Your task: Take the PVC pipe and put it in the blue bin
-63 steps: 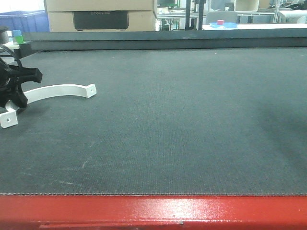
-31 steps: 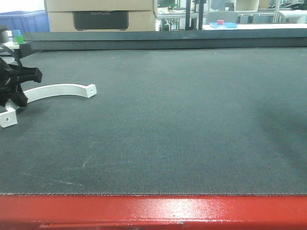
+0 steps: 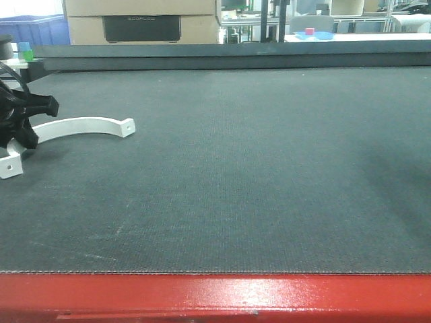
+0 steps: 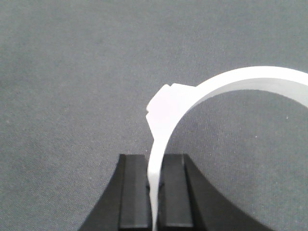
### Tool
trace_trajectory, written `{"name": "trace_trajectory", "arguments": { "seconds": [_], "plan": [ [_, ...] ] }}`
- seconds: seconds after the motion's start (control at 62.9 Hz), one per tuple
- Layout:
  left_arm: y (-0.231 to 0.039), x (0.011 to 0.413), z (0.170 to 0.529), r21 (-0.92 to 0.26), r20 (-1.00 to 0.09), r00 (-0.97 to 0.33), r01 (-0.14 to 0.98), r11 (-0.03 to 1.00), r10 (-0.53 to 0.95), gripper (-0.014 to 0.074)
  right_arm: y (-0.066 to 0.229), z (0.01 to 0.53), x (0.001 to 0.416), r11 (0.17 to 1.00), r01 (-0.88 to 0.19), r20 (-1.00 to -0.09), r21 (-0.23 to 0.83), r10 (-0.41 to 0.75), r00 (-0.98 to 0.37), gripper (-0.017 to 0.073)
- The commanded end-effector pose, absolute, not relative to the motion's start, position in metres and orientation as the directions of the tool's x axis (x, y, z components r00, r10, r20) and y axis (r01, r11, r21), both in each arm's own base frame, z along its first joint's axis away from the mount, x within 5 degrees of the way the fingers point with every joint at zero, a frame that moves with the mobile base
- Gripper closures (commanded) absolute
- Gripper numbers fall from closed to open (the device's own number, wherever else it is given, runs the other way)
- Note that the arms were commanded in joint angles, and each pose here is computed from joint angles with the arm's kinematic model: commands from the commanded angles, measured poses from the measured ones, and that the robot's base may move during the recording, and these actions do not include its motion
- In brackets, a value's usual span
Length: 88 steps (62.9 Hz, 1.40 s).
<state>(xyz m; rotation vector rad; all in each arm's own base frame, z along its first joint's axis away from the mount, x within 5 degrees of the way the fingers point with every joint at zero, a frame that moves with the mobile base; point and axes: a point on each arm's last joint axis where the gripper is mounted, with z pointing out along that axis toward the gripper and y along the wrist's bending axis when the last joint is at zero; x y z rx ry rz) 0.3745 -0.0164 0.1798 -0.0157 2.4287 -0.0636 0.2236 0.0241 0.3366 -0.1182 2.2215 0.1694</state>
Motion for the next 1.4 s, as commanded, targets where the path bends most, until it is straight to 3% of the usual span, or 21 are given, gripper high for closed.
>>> {"name": "trace_trajectory", "arguments": {
  "seconds": [0.0, 0.302, 0.668, 0.938, 1.383],
  "plan": [
    [-0.018, 0.377, 0.188, -0.051, -0.681, -0.732, 0.01, 0.999, -0.028, 0.0704, 0.023, 0.349, 0.218, 0.987, -0.144, -0.84, 0.069, -0.021, -0.543, 0.0728],
    [-0.017, 0.371, 0.217, -0.053, -0.737, -0.676, 0.014, 0.999, -0.03, 0.0704, 0.022, 0.364, 0.201, 0.987, -0.15, -0.874, 0.063, -0.018, -0.485, 0.0728],
    [-0.029, 0.346, 0.282, -0.058, -0.844, -0.536, 0.06, 0.997, -0.017, 0.0704, 0.02, 0.386, 0.171, 0.986, -0.157, -0.924, 0.052, -0.012, -0.382, 0.0728],
    [-0.047, 0.313, 0.335, -0.061, -0.912, -0.409, 0.135, 0.989, -0.001, 0.0704, 0.019, 0.398, 0.152, 0.986, -0.16, -0.951, 0.044, -0.008, -0.31, 0.0728],
    [-0.036, 0.233, 0.376, -0.058, -0.956, -0.292, 0.149, 0.987, -0.013, 0.0704, 0.018, 0.409, 0.119, 0.985, -0.172, -0.969, 0.034, -0.01, -0.247, 0.0728]
  ]
}}
